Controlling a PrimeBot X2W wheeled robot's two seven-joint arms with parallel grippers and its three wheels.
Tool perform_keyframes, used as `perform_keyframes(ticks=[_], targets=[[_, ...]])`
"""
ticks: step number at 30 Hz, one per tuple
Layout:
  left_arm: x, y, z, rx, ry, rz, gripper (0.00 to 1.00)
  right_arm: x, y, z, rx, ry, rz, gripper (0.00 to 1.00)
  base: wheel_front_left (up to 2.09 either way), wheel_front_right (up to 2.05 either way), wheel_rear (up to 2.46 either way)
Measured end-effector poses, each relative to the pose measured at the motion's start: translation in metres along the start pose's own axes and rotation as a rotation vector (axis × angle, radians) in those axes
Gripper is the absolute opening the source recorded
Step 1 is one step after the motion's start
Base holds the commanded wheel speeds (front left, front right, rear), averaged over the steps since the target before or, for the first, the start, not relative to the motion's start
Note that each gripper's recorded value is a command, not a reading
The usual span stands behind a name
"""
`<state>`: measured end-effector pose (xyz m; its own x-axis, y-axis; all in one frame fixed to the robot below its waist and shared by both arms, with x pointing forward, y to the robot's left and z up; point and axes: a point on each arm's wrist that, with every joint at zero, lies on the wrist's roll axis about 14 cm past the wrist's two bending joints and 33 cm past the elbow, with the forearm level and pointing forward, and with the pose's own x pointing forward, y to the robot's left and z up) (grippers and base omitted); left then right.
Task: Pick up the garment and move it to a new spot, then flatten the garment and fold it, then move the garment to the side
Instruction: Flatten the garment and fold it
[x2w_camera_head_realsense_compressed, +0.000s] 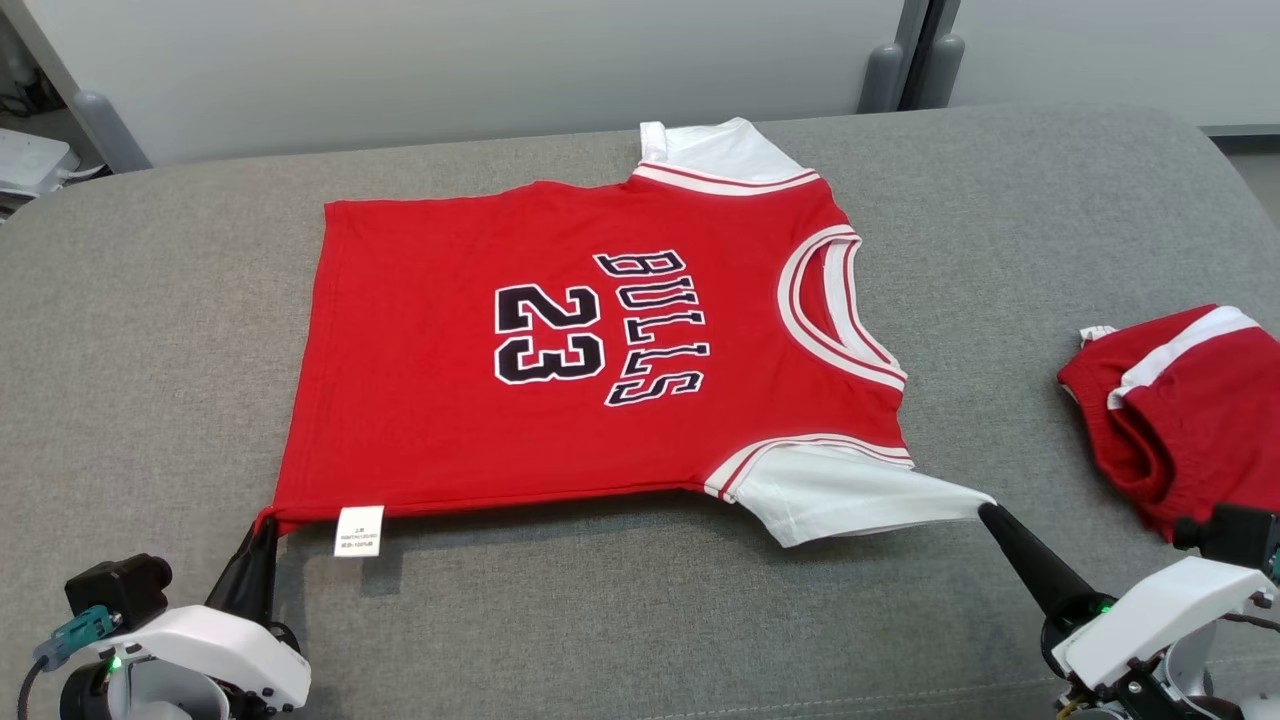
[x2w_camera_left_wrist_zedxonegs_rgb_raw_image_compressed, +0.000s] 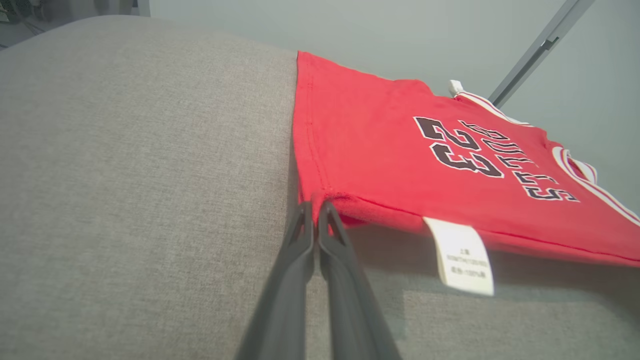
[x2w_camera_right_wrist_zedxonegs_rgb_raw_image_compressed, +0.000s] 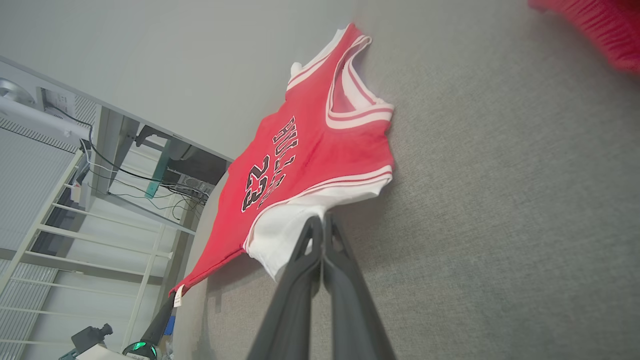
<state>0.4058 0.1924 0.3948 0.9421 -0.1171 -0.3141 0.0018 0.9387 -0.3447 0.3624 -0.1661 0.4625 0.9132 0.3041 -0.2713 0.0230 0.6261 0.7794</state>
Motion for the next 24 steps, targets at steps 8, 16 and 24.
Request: perform_keyframes(ticks=[8, 16, 24], targets=[[-0.001, -0.002, -0.018, 0.003, 0.048, -0.002, 0.78, 0.007, -0.005, -0.021, -0.004, 0.058, -0.022, 0.00, 0.00, 0.00, 0.00], [-0.006, 0.004, -0.024, 0.019, 0.063, 0.024, 1.00, 0.009, -0.026, -0.023, -0.135, 0.051, -0.097, 1.00, 0.00, 0.00, 0.00], [-0.009, 0.008, 0.024, 0.090, -0.114, 0.062, 1.00, 0.009, -0.009, 0.049, -0.461, -0.316, -0.084, 1.00, 0.00, 0.00, 0.00]])
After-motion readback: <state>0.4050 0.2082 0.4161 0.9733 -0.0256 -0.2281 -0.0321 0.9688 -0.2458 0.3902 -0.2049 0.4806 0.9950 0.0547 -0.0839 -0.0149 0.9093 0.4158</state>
